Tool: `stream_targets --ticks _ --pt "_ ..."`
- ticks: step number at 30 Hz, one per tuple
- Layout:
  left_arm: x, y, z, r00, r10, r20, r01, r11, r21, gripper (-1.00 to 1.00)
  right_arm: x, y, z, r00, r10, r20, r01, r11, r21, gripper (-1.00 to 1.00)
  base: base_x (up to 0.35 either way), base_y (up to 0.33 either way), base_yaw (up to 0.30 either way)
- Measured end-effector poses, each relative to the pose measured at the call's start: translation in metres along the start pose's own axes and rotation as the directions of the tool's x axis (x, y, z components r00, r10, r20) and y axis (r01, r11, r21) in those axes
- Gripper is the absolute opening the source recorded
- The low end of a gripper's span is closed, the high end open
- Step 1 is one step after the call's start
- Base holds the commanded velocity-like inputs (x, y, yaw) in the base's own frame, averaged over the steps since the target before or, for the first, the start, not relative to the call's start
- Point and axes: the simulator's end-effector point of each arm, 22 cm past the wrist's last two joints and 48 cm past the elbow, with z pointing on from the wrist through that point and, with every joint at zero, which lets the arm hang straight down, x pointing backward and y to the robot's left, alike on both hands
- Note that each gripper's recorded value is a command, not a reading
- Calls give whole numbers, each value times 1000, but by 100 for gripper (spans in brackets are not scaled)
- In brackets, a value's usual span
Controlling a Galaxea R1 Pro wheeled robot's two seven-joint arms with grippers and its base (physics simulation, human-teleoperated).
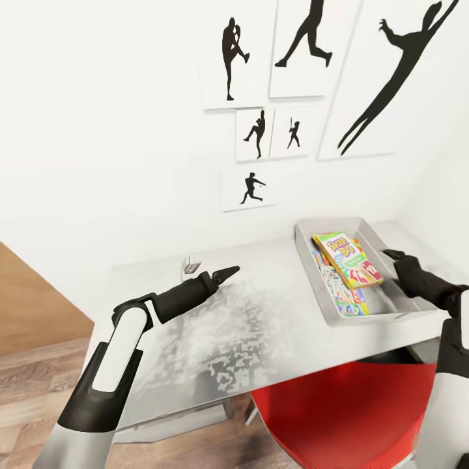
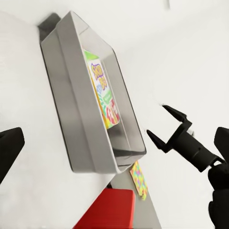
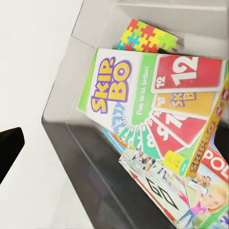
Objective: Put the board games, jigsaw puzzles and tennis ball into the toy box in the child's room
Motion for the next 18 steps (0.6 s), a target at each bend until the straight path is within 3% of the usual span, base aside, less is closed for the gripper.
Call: stream_targets --ticks 7,14,16,18 --pt "1 -2 1 1000 -1 -1 1 1000 5 100 5 -2 -36 996 -85 -12 84 996 -28 100 -233 0 0" --pt "1 -4 2 1000 -2 -1 2 1000 14 100 -10 -1 -54 985 -172 -5 172 984 -53 100 -295 0 0" --pt "1 -5 2 1000 -2 -1 2 1000 15 100 -13 1 -56 983 -182 -1 182 981 -63 100 -123 0 0" --pt "-3 0 -5 1000 7 18 -7 1000 6 100 -9 -11 -57 985 -174 -14 174 984 -35 100 0 0 0"
